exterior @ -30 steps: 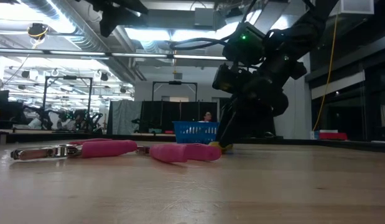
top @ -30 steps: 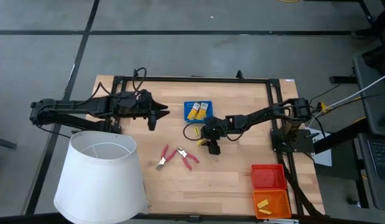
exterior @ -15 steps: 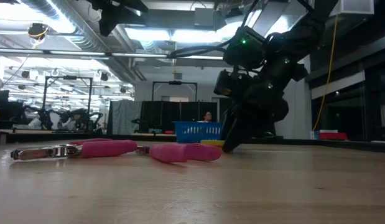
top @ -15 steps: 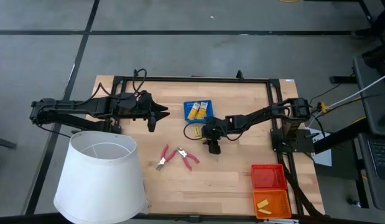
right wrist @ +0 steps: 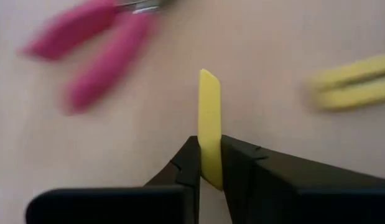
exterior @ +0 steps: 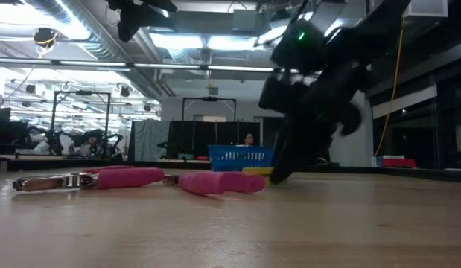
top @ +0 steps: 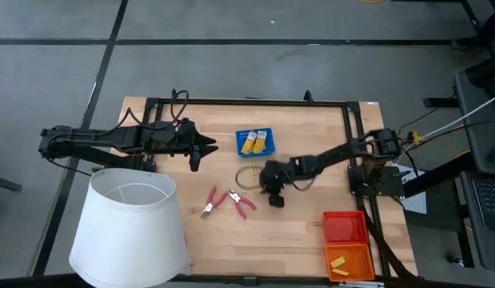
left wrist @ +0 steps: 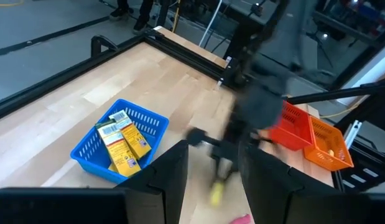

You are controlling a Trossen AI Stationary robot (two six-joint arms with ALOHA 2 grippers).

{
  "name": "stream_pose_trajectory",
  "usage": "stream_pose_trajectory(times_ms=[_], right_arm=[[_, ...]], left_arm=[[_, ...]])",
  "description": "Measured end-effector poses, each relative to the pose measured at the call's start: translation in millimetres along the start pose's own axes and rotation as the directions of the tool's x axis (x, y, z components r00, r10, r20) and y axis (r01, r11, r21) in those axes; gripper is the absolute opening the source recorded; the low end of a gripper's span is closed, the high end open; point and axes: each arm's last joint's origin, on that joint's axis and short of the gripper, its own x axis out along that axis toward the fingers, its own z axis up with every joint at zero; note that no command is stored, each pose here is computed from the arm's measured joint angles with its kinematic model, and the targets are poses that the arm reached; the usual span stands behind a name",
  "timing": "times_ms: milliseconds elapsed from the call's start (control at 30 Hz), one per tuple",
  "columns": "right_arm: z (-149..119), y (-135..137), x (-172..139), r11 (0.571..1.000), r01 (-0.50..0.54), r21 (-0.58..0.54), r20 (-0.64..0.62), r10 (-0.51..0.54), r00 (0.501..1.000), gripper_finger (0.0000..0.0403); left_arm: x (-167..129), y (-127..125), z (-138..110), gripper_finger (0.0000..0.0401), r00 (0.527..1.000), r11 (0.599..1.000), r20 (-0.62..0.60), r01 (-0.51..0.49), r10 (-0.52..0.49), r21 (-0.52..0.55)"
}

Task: Pick & Place School Supplies
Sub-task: Put the yellow eraser into the orange bin

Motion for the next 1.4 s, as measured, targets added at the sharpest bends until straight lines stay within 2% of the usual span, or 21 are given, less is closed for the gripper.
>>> stream_pose_trajectory(times_ms=[133,333,467,600,733,867,1000,1167,1233,1400], right_arm=[[3,37,-9,0.999,-0.045,-0.024,0.034,0.046,0.998,0.0034],[-3,104,-56,0.997,-0.067,0.025,0.068,0.065,0.996,0.0034],[-28,147,-90,0.988,-0.100,0.119,-0.004,0.101,0.995,0.0034],[-63,189,-119,0.960,-0.148,0.238,-0.091,0.174,0.981,0.0034],[-99,217,-138,0.926,-0.131,0.355,-0.201,0.212,0.956,0.0034],[-130,231,-152,0.912,-0.061,0.405,-0.320,0.204,0.925,0.0034],[-151,237,-163,0.904,-0.006,0.427,-0.415,0.202,0.887,0.0034],[-164,245,-171,0.886,0.007,0.463,-0.452,0.229,0.862,0.0035],[-166,246,-172,0.877,0.018,0.481,-0.440,0.224,0.870,0.0058],[-168,245,-173,0.859,0.058,0.509,-0.431,0.197,0.881,0.0156]], left_arm=[[0,-1,-1,0.0139,1.000,1.000,0.008,-0.014,0.014,0.011],[-1,-3,-1,0.0139,1.000,1.000,0.007,-0.009,0.009,0.017],[-1,-4,-2,0.0139,1.000,0.999,0.004,-0.002,0.002,0.032],[-1,-5,-3,0.0139,1.000,0.999,0.001,0.004,-0.004,0.048],[-1,-6,-3,0.0139,1.000,0.999,-0.007,0.020,-0.020,0.049],[-1,-6,-3,0.0139,1.000,0.998,-0.010,0.025,-0.025,0.049],[-1,-7,-1,0.0139,0.999,0.998,0.007,0.041,-0.041,0.044],[-1,-7,0,0.0139,0.999,0.998,0.011,0.050,-0.050,0.034],[-1,-7,0,0.0139,0.999,0.998,0.011,0.050,-0.050,0.026],[-1,-8,0,0.0139,0.999,0.998,0.014,0.051,-0.051,0.020]])
